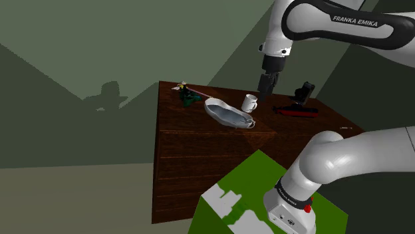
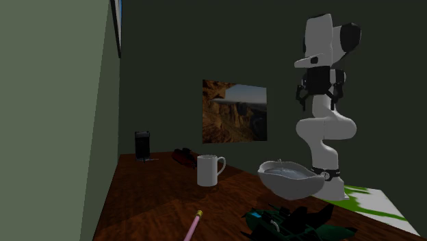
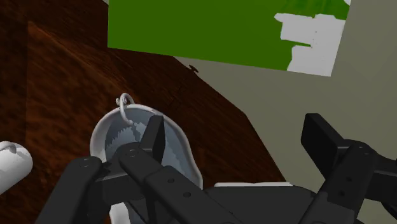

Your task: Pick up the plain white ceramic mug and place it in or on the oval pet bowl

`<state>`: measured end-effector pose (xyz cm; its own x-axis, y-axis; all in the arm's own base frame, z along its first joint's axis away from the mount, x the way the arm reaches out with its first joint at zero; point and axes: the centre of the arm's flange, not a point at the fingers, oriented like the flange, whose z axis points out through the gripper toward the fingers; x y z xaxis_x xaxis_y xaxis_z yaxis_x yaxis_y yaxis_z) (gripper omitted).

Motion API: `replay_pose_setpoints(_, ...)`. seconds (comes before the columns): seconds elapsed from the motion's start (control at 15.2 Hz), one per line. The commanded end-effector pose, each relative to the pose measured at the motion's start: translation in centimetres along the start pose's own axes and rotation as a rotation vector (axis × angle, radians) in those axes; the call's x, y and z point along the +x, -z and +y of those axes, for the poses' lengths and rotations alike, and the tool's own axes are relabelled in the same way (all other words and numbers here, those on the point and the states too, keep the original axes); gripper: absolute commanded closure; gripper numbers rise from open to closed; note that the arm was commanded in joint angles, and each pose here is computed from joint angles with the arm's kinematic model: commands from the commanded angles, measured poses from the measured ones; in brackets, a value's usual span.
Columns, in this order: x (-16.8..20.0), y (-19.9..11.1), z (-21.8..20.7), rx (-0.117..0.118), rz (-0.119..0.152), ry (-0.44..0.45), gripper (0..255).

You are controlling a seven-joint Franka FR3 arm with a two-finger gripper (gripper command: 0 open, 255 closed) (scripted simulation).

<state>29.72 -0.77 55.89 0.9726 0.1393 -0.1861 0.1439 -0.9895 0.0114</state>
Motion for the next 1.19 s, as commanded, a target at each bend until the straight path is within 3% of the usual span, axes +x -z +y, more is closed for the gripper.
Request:
replay_pose_setpoints(0.0,0.0,0.0,0.0,0.0,0.0,0.0,0)
replay_pose_setpoints(1.12,6.6,-6.8,20.2,0.006,0.062,0.092,0)
